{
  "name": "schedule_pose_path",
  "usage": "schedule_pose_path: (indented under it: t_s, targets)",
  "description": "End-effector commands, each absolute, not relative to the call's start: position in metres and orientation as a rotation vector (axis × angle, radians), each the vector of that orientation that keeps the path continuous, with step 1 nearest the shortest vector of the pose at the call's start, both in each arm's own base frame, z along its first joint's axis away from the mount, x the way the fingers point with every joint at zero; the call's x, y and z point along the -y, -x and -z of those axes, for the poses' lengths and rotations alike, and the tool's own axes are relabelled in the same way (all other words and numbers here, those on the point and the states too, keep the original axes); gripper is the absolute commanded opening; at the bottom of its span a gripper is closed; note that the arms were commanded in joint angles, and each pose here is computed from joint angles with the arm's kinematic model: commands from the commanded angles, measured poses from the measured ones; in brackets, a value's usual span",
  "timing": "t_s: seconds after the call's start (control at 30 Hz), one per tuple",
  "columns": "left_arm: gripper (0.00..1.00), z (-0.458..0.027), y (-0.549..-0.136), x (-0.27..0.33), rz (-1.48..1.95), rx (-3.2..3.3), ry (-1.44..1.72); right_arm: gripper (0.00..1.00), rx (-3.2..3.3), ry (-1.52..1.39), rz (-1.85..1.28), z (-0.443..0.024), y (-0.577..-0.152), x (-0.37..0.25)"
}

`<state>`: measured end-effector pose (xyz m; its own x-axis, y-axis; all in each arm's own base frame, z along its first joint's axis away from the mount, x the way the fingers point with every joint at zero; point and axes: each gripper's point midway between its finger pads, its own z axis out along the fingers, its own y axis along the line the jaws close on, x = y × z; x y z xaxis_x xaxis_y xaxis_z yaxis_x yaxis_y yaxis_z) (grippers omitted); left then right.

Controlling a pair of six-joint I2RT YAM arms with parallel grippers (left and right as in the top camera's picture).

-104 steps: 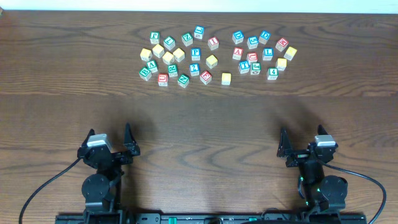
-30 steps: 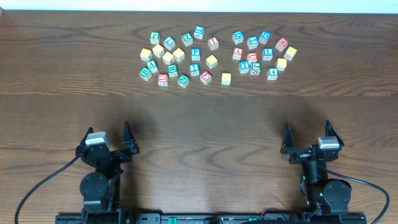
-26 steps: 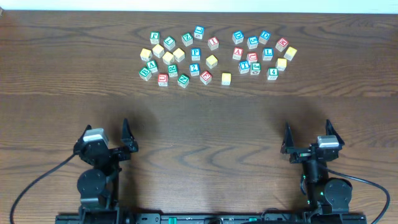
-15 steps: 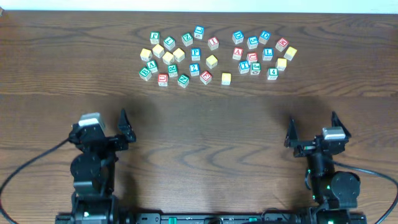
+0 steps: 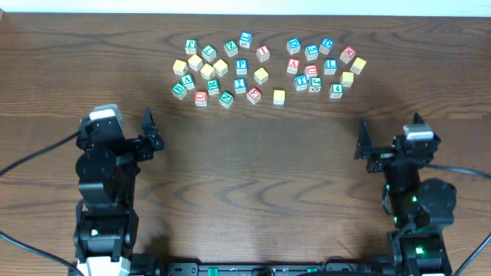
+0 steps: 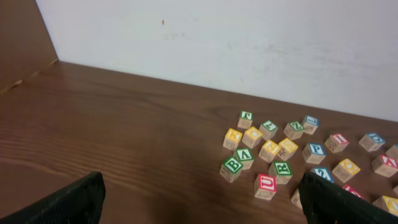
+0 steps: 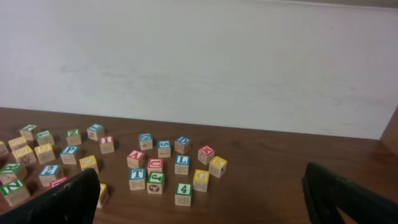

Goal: Spell out AI2
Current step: 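Raise both arms and move them forward toward the block cluster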

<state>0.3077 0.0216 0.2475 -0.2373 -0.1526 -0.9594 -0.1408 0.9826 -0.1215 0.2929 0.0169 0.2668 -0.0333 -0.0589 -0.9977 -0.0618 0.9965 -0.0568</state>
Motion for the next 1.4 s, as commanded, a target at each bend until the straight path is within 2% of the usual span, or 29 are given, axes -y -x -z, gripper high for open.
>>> schedule_pose_path:
  t_s: [0.0, 0.37, 1.03, 1.37]
  targets:
    - [0.98, -0.269, -0.312, -0.024, 0.004, -1.806, 0.225, 0.99, -1.605, 0.119, -0.010, -0.280, -0.302, -0.020]
    - [0.98, -0.279, -0.321, -0.019, 0.020, -1.949, 0.214, 0.99, -1.691, 0.194, -0.153, -0.293, -0.328, -0.044]
    - [0.98, -0.296, -0.386, -0.008, 0.050, -2.503, 0.153, 0.99, -2.164, 0.262, -0.343, -0.315, -0.405, -0.071]
    - [0.98, -0.276, -0.401, -0.008, 0.048, -2.599, 0.160, 0.99, -2.301, 0.283, -0.403, -0.284, -0.443, -0.079]
